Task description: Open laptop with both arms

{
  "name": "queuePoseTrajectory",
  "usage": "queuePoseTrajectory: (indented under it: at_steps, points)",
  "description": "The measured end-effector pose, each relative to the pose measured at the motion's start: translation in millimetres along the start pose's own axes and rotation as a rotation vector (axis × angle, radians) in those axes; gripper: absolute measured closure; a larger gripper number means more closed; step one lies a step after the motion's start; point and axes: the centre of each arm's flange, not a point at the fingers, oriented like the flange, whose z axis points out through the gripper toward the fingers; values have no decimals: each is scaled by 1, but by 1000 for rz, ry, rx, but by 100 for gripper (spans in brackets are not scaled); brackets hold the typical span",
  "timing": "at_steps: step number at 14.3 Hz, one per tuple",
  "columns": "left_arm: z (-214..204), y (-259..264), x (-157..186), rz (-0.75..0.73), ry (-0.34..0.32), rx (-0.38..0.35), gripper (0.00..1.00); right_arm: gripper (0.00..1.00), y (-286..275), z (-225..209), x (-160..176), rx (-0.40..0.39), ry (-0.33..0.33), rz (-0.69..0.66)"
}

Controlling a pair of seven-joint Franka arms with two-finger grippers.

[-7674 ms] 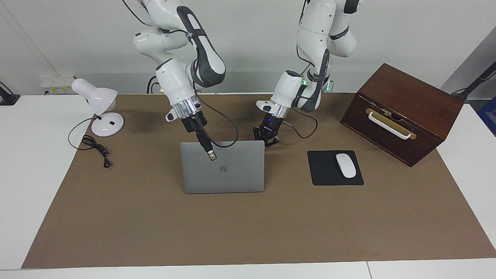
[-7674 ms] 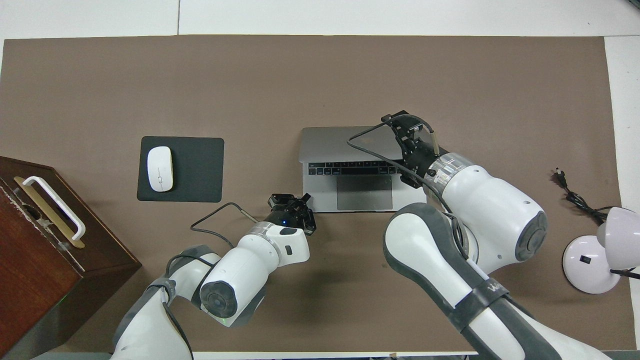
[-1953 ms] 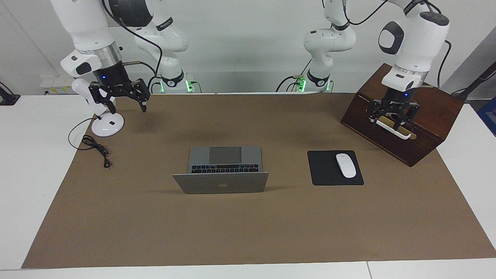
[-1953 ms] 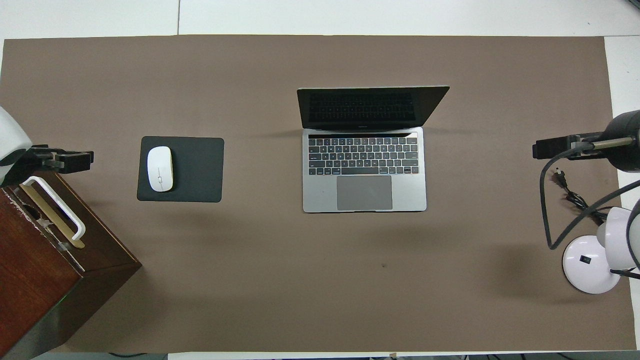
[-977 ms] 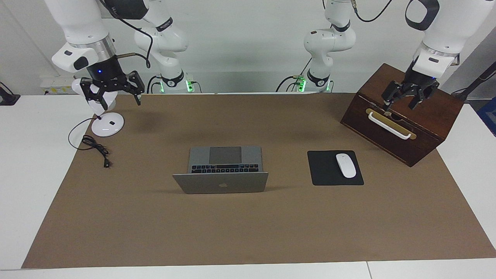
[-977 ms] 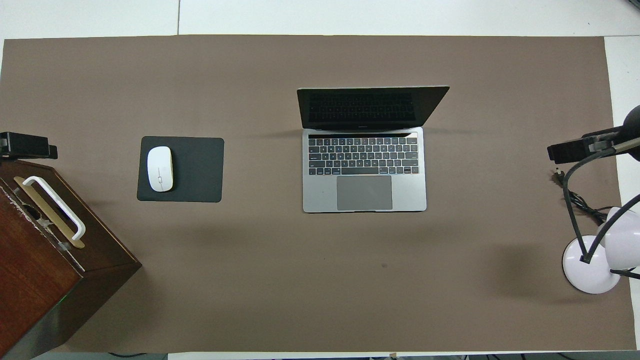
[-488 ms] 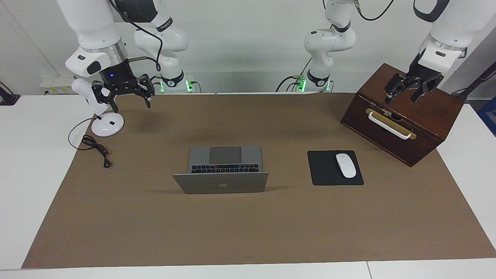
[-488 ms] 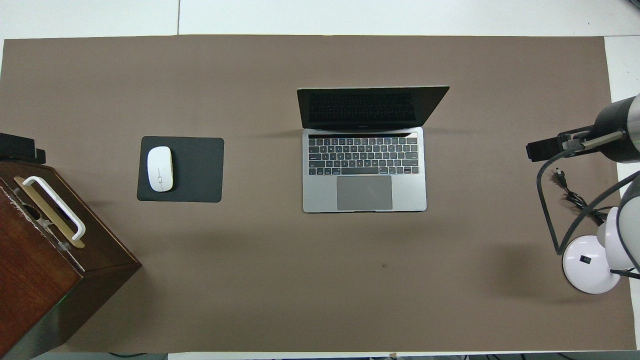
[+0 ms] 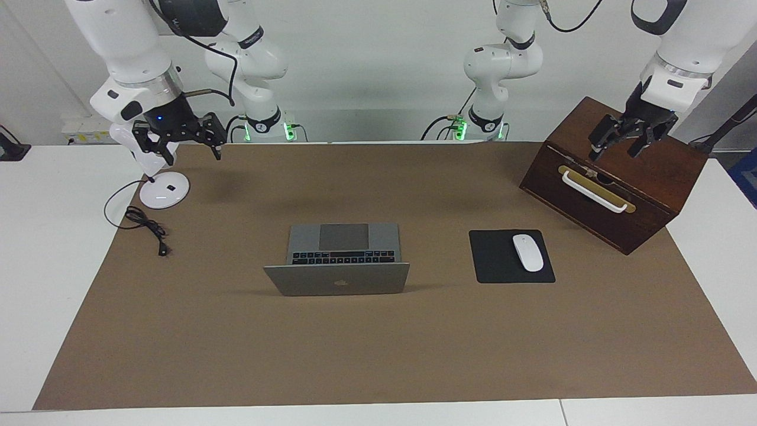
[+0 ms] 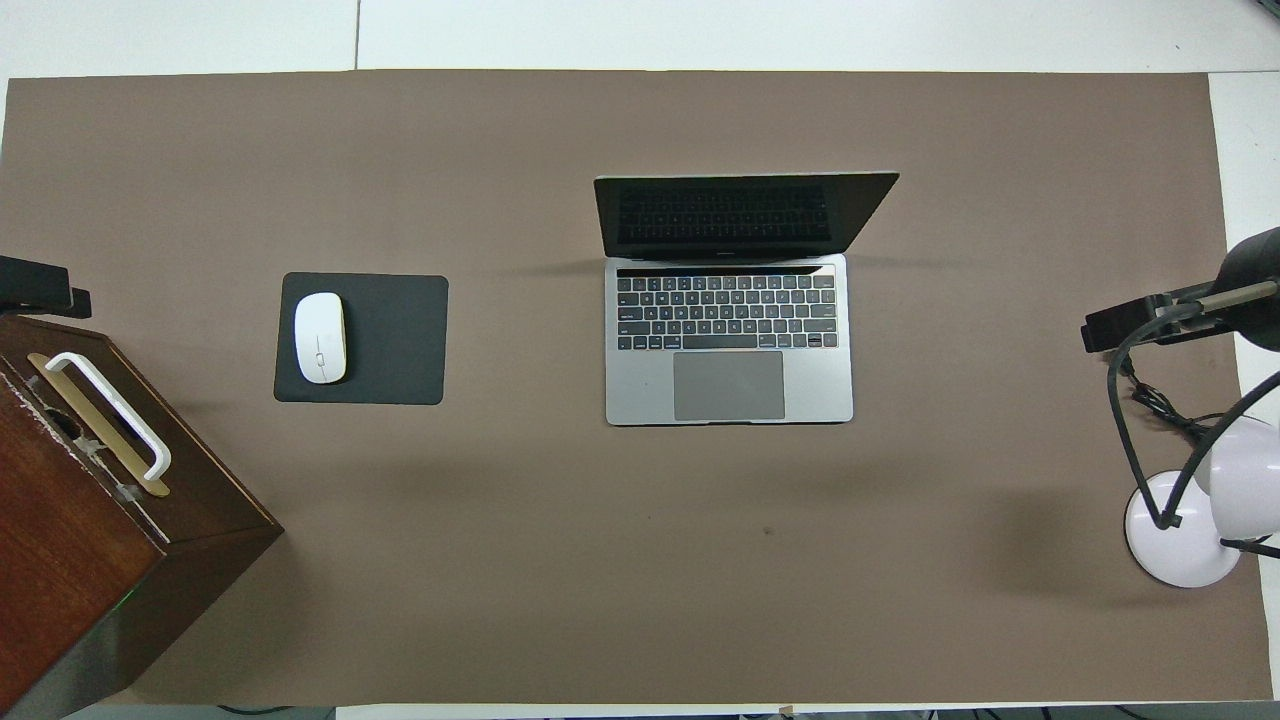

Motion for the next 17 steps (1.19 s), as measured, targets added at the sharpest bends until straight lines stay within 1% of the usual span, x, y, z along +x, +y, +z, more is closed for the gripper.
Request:
queuePoseTrajectory:
  at_steps: [8, 17]
  points:
    - [-1, 0, 2, -2, 17, 0, 0, 0, 0, 0, -1, 0, -7, 56]
    - [-1, 0, 3, -2, 18, 0, 0, 0, 0, 0, -1, 0, -8, 77]
